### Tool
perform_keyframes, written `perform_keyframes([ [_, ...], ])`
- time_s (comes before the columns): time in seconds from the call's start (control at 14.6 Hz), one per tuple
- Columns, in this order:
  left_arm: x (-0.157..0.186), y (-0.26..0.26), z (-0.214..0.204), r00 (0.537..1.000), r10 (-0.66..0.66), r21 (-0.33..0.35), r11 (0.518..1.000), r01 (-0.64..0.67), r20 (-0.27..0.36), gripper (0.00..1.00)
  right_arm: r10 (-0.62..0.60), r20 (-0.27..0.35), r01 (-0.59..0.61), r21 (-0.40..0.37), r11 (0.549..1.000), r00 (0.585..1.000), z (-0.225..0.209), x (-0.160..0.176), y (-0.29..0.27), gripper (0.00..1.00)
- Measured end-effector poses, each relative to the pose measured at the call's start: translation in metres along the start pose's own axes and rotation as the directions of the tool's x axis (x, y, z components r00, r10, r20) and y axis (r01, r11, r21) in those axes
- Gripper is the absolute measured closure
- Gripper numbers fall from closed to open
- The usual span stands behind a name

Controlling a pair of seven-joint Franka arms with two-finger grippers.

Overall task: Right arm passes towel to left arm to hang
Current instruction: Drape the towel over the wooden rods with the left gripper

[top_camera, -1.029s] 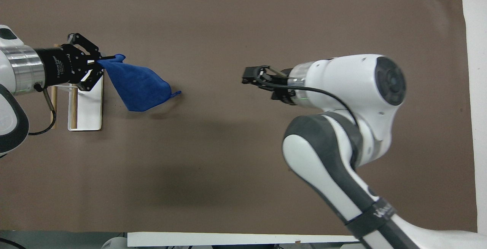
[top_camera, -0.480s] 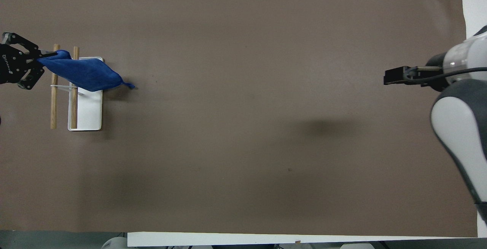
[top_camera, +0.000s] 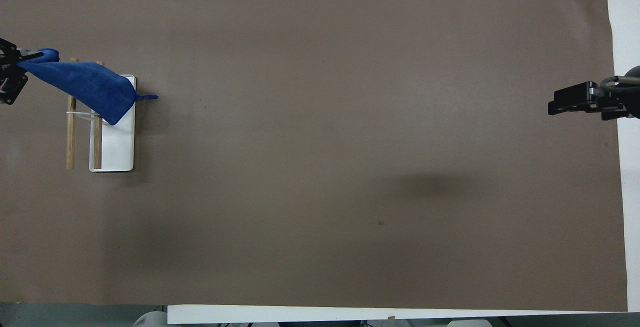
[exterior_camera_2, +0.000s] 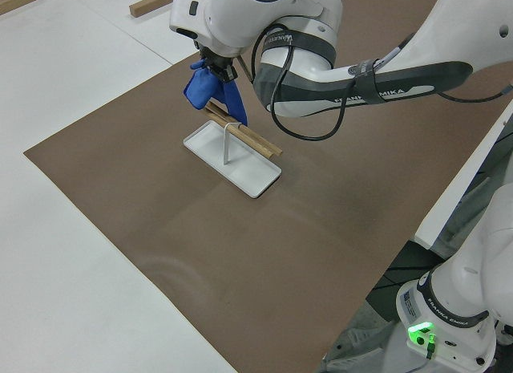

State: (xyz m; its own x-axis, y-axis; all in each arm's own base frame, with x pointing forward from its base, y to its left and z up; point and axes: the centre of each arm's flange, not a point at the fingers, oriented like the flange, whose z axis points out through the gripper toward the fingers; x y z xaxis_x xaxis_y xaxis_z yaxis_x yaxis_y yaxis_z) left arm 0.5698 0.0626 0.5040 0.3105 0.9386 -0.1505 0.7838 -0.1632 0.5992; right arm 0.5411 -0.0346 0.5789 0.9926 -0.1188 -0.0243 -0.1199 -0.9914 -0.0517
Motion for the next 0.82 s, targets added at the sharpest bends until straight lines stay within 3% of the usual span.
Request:
perform_keyframes([
  [0.34, 0.038, -0.01, -0.009, 0.998, 0.036, -0.015, 0.999, -0.037, -0.056, 0.98, 0.03, 0.049, -0.029, -0.017, 0.999, 0.998, 0.028, 0.017, 0.008, 0.0],
  [0.62, 0.05, -0.017, -0.006, 0.996, 0.055, -0.005, 0.998, -0.056, -0.066, 0.98, -0.053, 0.032, 0.057, -0.155, 0.986, 0.998, 0.021, 0.019, -0.003, 0.0],
  [0.82, 0.06, -0.039, 0.003, 0.995, 0.078, 0.032, 0.997, -0.077, -0.062, 0.98, -0.071, 0.031, 0.075, -0.171, 0.982, 0.997, 0.02, 0.019, -0.009, 0.0],
])
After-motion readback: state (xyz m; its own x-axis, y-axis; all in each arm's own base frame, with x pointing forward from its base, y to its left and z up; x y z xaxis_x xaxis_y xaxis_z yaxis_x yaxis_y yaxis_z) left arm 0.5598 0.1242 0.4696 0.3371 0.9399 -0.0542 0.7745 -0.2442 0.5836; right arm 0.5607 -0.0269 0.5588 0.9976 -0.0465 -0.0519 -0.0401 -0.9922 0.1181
